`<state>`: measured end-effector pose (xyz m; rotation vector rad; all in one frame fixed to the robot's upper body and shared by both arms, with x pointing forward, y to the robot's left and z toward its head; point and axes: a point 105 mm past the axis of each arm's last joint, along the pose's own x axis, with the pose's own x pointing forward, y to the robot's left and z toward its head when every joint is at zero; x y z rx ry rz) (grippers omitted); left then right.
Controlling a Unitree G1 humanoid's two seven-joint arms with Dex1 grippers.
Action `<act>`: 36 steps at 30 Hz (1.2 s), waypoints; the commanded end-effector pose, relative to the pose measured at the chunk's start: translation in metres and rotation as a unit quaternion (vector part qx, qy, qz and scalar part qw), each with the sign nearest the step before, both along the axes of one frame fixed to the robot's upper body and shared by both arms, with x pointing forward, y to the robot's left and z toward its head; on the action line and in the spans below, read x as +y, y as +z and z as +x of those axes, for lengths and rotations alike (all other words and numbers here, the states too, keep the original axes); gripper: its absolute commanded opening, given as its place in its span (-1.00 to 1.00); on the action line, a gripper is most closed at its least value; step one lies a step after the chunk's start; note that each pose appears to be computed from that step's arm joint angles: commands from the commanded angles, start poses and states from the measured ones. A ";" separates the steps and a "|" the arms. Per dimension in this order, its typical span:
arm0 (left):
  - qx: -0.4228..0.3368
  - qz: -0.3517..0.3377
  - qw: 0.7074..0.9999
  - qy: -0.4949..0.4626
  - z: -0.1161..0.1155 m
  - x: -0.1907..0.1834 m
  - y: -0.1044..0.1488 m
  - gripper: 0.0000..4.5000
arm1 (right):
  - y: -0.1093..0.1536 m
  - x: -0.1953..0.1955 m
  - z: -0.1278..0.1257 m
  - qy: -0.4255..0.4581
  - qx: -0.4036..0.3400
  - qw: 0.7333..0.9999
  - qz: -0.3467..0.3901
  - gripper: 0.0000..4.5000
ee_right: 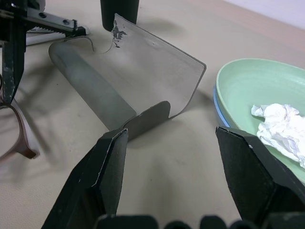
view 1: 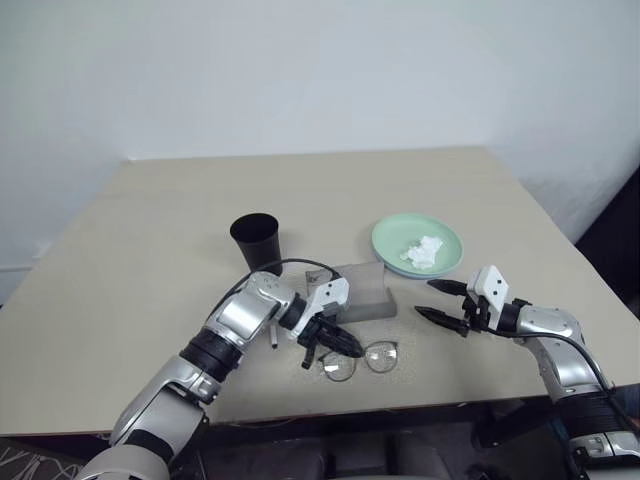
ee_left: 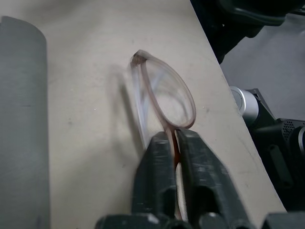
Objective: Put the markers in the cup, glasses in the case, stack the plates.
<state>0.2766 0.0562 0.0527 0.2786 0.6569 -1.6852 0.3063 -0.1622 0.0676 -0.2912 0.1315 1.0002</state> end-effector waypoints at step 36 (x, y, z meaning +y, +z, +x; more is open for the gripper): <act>-0.281 0.038 0.959 0.018 0.090 -0.002 0.060 -0.99 | 0.024 0.006 0.000 0.044 -0.020 0.999 0.010 0.42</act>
